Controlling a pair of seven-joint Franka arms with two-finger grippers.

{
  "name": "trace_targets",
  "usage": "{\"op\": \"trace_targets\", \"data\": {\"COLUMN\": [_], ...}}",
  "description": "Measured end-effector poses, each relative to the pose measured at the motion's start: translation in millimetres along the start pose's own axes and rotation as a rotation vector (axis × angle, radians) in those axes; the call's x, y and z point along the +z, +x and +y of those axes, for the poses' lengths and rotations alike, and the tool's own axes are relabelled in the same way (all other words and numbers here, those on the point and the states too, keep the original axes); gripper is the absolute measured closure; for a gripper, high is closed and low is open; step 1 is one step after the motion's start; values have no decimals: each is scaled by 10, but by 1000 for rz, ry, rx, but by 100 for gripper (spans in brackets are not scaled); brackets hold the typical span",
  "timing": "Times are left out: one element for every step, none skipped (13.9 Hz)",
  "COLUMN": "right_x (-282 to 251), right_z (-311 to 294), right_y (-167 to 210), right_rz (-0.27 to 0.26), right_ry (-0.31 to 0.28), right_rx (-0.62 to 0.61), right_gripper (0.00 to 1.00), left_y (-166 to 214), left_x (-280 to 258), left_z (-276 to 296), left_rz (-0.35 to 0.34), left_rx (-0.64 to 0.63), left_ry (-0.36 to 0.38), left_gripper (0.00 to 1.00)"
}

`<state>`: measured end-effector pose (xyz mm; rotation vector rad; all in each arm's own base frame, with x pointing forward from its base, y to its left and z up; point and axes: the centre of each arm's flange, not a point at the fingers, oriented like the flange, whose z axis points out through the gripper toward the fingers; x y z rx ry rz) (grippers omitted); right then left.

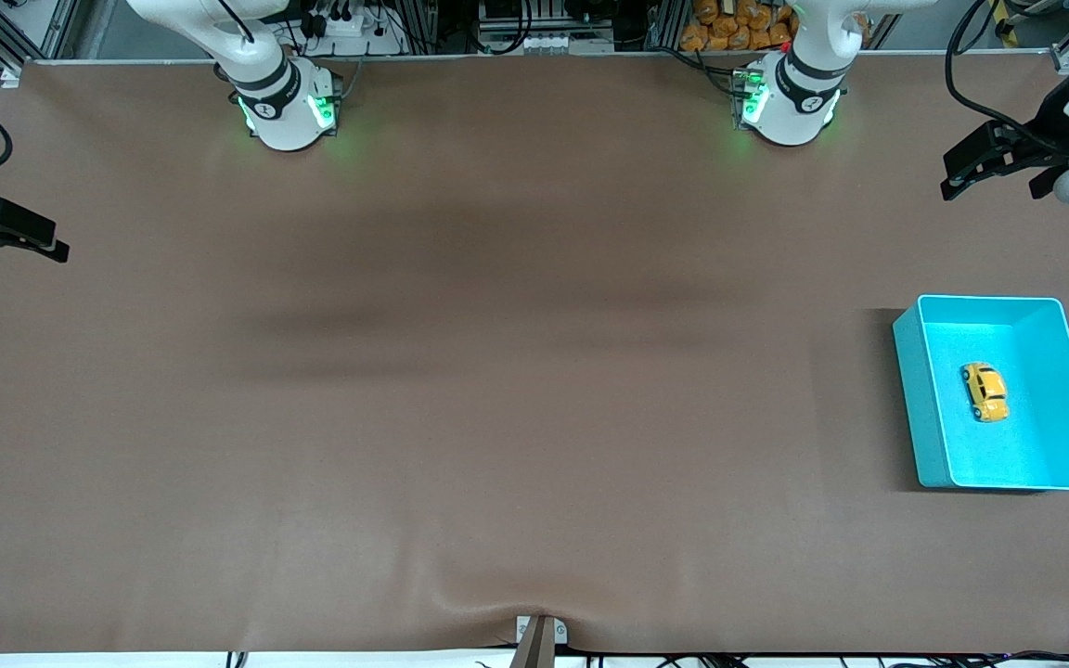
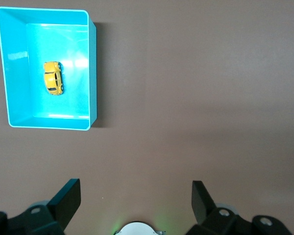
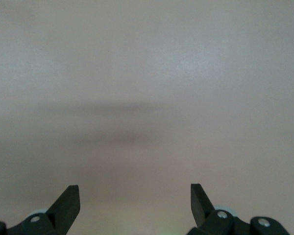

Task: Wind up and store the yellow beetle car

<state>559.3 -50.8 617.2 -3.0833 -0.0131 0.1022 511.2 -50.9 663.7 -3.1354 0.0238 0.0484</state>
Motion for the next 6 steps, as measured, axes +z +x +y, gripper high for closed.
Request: {"op": "trace_targets", "data": {"right_x": [25,54,85,97,91,65], "right_z": [16,29,35,41,45,47], "right_y": [0,4,7,-2,-17,-31], "right_rz": [-4,-3,3,13,20,29], "right_ry": [1,1,1,2,3,3], "right_rx": [3,5,6,6,6,6], "right_gripper": [0,0,0,0,0,0], "left_y": [0,0,0,0,0,0], "left_x": [0,0,0,0,0,0], "left_z": [0,0,0,0,0,0], "left_rz": [0,0,0,0,0,0], "left_rx": [10,13,15,16,16,16], "left_ry": [0,0,0,0,0,0], "left_gripper": [0,0,0,0,0,0]}}
